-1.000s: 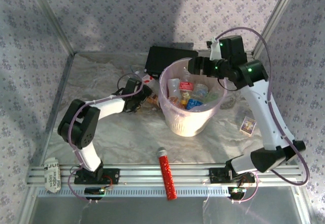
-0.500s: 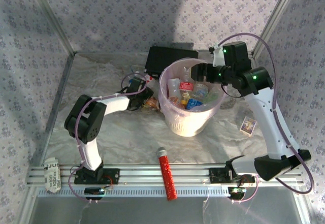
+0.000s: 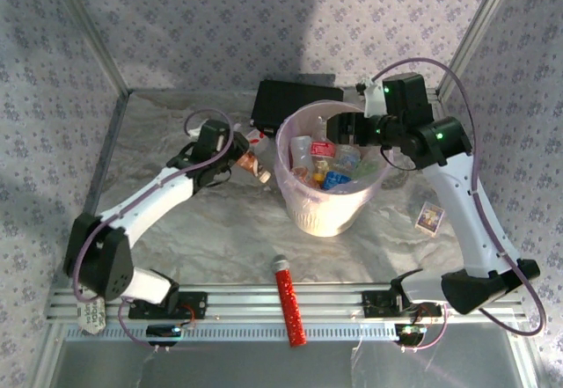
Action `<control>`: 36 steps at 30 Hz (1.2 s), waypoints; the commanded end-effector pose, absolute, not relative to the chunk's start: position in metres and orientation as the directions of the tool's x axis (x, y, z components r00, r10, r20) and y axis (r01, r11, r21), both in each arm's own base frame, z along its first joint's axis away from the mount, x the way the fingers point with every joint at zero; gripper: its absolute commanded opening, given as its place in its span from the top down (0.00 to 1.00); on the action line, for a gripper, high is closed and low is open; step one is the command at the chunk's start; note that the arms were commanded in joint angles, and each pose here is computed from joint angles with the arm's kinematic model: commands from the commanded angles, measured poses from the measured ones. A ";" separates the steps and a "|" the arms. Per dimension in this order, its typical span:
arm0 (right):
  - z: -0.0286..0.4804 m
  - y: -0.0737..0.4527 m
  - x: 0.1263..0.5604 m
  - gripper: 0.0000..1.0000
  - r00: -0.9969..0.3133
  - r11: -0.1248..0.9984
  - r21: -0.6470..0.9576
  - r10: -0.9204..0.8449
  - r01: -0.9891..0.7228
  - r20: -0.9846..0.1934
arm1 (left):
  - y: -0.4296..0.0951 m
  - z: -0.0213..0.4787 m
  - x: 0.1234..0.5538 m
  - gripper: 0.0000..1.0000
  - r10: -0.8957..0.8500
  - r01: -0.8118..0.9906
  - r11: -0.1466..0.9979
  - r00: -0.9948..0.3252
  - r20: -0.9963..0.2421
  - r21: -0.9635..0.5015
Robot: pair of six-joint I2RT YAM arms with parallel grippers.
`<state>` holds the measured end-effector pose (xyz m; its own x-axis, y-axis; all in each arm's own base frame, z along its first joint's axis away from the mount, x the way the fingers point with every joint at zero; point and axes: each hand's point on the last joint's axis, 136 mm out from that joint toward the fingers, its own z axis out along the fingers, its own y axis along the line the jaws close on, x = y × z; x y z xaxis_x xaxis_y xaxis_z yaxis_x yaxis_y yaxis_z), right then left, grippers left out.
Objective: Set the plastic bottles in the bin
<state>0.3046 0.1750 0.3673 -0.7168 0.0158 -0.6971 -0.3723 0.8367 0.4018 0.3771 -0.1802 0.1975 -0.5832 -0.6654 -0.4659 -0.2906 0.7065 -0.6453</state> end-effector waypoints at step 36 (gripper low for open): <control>0.415 0.311 0.272 0.34 -0.618 0.403 0.509 -0.210 -0.761 -0.757 | -0.294 0.447 0.303 0.55 -0.528 0.352 0.385 -0.674 -0.517 -0.853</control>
